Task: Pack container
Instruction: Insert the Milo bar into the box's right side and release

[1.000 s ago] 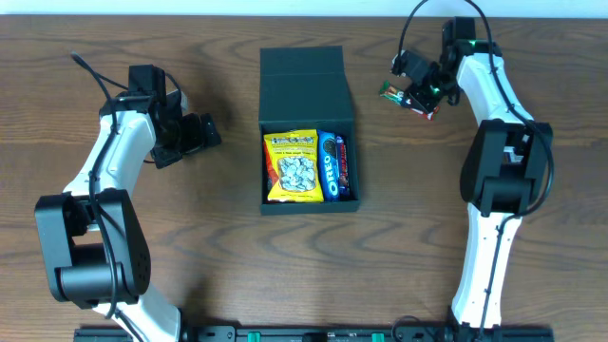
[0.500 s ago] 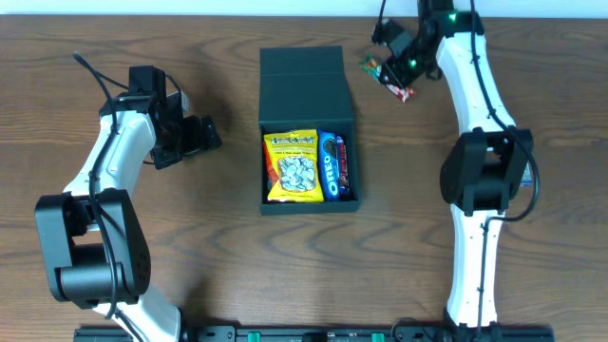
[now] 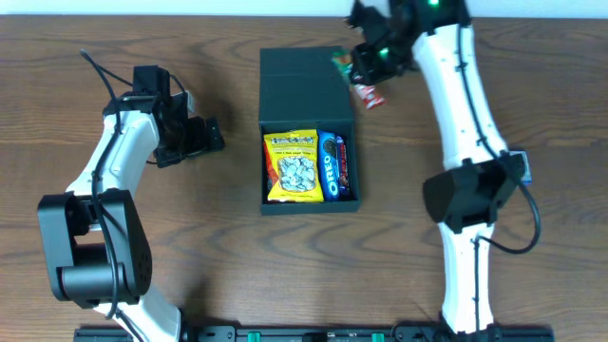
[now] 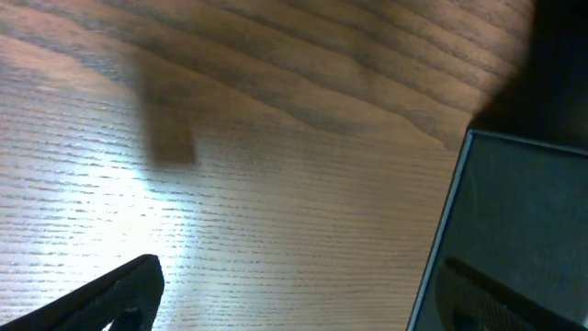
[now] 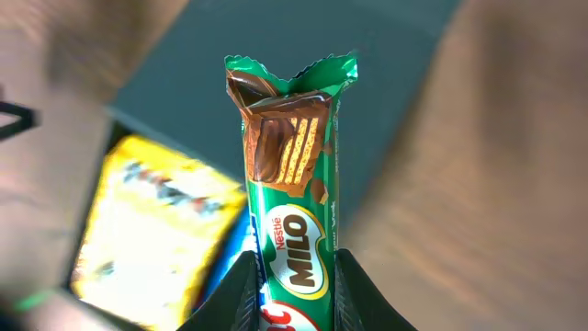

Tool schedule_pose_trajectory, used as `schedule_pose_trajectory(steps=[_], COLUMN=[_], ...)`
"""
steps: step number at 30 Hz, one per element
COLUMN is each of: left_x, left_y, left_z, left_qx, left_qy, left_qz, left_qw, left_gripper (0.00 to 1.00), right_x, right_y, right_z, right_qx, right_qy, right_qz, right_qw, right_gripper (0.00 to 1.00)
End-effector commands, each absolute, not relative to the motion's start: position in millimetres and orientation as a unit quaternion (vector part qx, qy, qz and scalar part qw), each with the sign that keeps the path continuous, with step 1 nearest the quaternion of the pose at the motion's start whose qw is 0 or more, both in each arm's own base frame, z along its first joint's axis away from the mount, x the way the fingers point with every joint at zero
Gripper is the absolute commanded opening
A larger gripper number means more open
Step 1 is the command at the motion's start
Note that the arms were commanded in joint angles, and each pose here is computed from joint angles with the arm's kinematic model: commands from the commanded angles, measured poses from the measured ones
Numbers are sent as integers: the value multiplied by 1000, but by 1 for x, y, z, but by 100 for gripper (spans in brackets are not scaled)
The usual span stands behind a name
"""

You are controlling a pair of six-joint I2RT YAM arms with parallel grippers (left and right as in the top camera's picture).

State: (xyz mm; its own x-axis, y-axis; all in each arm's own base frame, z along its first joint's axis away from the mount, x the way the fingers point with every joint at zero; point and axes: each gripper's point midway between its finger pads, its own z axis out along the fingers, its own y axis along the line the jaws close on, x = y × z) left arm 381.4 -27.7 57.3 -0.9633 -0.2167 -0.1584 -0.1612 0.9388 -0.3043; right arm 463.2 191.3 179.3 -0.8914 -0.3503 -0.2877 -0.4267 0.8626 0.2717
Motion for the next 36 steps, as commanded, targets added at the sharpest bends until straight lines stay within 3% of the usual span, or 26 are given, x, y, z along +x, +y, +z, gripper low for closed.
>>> schedule_pose_trajectory(steps=[1,8,12,14,19,26,34,36], left_x=[381,382,382,382,381,385,395,394], left_y=[-29,-29,-29,-29,-29,-29,-37,-37], left_z=[55,55,55,55,55,56,61,61], left_qx=[-80,-75,-56,-54,-50,-50,-48,-48], left_qy=[982,982,983,983,983,983,976,976], left_qz=[-146,-146,-144,-144,-143,-144,-171,-171], left_qw=[94,96,99,99,99,106,127,125], left_gripper=[95,95,95,95,95,95,95,95], right_x=[446,412,397,392,372,356,351,358], right_y=[210,206,219,216,213,181,196,201], right_z=[190,177,166,156,143,173,110,103], right_qx=[-124,-43,-57,-55,-77,-63,-27,-30], right_qy=[972,994,996,998,996,998,998,997], right_qz=[175,91,73,39,18,-7,45,51], right_qw=[93,32,13,6,-30,19,27,44], right_gripper=[15,12,12,5,1,5,9,14])
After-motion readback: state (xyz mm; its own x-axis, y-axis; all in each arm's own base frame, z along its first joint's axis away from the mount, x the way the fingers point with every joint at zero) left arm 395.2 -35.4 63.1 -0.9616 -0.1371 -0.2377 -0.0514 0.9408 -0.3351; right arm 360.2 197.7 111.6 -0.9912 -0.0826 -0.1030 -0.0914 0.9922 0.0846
